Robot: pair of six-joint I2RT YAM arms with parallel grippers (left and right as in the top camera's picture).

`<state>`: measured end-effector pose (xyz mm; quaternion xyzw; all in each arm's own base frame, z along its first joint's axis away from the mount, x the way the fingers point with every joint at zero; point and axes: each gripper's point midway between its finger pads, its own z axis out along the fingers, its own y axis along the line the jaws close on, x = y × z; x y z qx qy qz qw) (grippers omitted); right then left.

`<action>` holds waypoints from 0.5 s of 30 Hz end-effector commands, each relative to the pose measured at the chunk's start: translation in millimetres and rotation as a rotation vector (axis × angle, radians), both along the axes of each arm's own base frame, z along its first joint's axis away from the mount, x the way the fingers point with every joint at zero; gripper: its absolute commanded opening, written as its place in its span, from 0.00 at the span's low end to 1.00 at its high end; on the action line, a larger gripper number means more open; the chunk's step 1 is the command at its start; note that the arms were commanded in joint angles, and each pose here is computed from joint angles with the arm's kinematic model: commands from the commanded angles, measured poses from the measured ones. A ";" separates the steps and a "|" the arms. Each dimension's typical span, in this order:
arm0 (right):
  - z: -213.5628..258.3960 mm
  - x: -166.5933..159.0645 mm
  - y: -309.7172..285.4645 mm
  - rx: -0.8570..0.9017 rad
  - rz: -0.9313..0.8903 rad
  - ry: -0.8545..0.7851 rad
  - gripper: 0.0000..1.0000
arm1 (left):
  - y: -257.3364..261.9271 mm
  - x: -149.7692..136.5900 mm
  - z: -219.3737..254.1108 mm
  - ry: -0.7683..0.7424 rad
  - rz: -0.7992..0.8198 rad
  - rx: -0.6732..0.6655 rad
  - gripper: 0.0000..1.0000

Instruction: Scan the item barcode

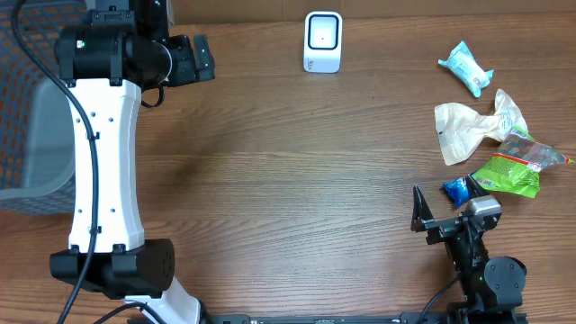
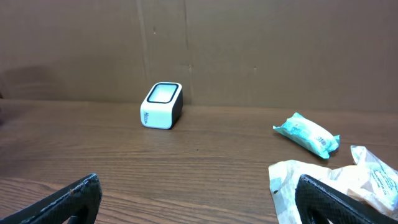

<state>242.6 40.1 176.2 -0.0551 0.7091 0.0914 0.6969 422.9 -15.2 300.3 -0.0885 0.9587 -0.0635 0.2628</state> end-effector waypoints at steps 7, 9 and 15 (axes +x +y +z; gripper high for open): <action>-2.9 -0.1 1.6 -0.004 0.006 -0.004 1.00 | -1.0 -2.5 8.2 -0.021 0.008 -0.013 1.00; -2.9 -0.1 1.6 -0.004 0.006 -0.004 1.00 | -0.8 -2.6 8.1 -0.021 0.009 -0.012 1.00; -2.9 -0.1 1.6 -0.004 0.006 -0.004 1.00 | 1.2 -10.6 23.8 -0.063 0.000 0.028 1.00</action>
